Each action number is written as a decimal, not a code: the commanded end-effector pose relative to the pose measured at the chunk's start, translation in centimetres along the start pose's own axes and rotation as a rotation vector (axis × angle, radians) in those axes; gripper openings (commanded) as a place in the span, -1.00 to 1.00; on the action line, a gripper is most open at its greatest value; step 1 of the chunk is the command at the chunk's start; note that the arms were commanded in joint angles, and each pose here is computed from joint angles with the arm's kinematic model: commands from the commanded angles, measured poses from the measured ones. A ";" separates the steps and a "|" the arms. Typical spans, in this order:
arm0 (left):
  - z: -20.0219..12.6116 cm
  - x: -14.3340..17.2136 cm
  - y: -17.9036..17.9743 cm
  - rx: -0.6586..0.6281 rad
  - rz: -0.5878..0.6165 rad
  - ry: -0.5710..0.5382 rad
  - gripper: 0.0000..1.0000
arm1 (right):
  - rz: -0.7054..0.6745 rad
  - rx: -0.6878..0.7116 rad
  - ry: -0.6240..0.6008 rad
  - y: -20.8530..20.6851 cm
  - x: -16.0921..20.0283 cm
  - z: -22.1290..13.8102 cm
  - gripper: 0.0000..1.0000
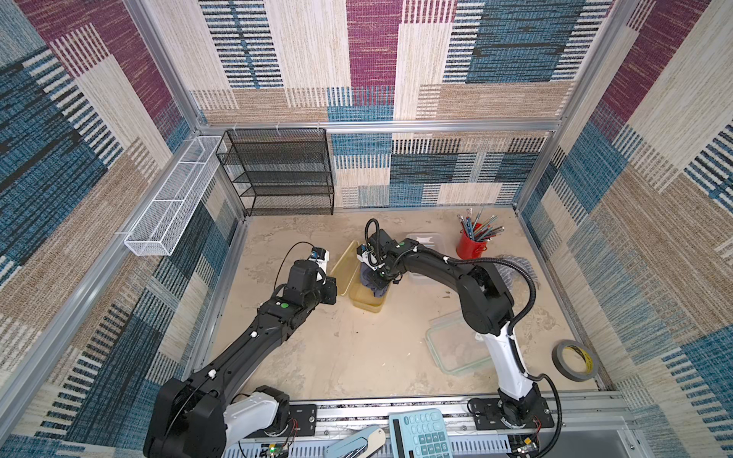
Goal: Wipe the insides of the lunch boxes
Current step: Wipe the dirt inside the lunch box.
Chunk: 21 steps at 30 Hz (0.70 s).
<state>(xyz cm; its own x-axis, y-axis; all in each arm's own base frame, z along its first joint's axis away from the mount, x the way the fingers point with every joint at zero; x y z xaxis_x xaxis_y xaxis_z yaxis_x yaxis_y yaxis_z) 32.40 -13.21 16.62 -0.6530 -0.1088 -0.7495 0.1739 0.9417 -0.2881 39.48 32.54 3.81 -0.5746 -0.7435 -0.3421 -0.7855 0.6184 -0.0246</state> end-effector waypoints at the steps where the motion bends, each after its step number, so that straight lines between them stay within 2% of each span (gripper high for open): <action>1: -0.3 -0.4 0.2 -0.013 0.003 -0.019 -1.00 | 0.048 0.382 0.262 -7.2 6.2 0.5 -0.65; 5: -0.1 -0.3 -0.1 0.006 0.007 -0.011 -1.00 | 0.080 0.391 0.164 -7.8 4.1 0.3 -0.66; 11: 0.3 0.0 -0.6 0.038 0.003 0.013 -1.00 | 0.174 0.299 -0.081 -7.3 -0.5 -1.2 -0.67; 15: 0.5 0.4 -1.1 0.068 -0.016 0.027 -1.00 | 0.202 0.160 -0.242 -5.5 -3.6 -2.4 -0.67; 21: 0.7 0.2 -1.6 0.093 -0.039 0.023 -1.00 | 0.238 -0.139 -0.429 -1.2 -7.3 -3.9 -0.72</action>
<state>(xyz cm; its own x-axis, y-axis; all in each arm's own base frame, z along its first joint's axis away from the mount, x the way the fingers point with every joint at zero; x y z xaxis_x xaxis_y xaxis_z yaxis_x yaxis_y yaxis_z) 33.06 -14.42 16.84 -0.6485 -0.1397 -0.7483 0.2038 0.9153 -0.3475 42.57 33.62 7.25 -0.6331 -0.5287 -0.5654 -0.6868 0.7206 0.0952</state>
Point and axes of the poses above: each gripper's point midway between its finger pads, its own z axis out along the fingers, its own y axis along the line the jaws close on, x = y × z, the point moved 1 cm from there along -z, back along the fingers, and after that the axes turned 8 degrees about -z, right-handed, at the moved point
